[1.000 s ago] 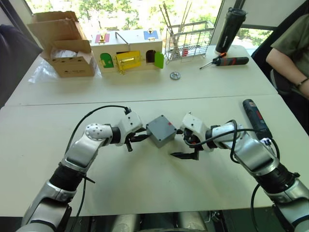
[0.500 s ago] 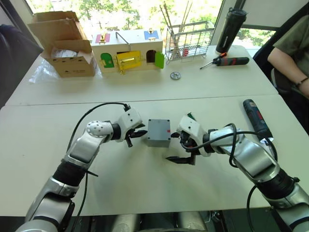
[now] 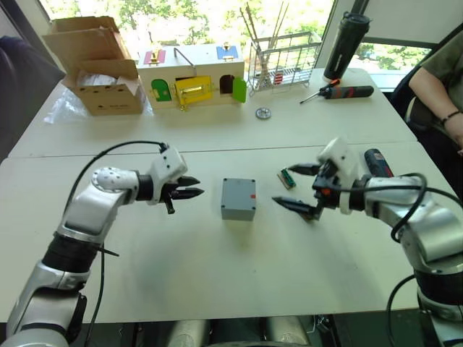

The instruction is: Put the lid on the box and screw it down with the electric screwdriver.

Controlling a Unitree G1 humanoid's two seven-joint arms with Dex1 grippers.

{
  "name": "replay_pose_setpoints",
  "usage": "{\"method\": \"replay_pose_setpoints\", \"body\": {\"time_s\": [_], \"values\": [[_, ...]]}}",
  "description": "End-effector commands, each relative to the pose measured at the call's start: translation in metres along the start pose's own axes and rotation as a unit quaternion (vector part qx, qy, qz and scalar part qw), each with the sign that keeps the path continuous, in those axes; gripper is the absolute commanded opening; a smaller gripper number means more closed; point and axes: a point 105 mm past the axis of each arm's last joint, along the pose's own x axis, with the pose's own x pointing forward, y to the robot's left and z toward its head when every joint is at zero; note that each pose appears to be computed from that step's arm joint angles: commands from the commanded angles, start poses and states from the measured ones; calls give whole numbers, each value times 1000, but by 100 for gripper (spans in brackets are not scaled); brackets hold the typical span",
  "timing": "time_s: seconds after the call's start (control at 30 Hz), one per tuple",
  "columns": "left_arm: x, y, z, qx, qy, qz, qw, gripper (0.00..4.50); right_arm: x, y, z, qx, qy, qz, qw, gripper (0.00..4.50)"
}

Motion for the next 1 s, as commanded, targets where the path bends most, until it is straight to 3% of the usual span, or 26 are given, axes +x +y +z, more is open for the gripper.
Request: {"method": "replay_pose_setpoints", "body": {"time_s": [0.03, 0.13, 0.17, 0.23, 0.4, 0.67, 1.0], "values": [[-7, -11, 28, 38, -21, -45, 998, 134, 1, -26, -4, 10, -5, -57, 998, 447], [-2, -13, 41, 71, -22, -58, 996, 134, 11, -49, -19, 19, -5, -109, 994, 447], [1, -13, 44, 93, -17, -56, 994, 134, 14, -54, -23, 29, -12, -117, 993, 425], [7, -14, 48, 112, -18, -58, 992, 134, 20, -61, -30, 39, -18, -126, 991, 374], [13, -22, 52, 98, -35, -74, 992, 134, 33, -61, -44, 58, -19, -113, 992, 189], [11, -29, 51, 84, -38, -78, 993, 134, 46, -54, -62, 58, -5, -99, 993, 189], [11, -26, 46, 74, -37, -62, 995, 134, 53, -57, -64, 55, -4, -102, 993, 189]]}}
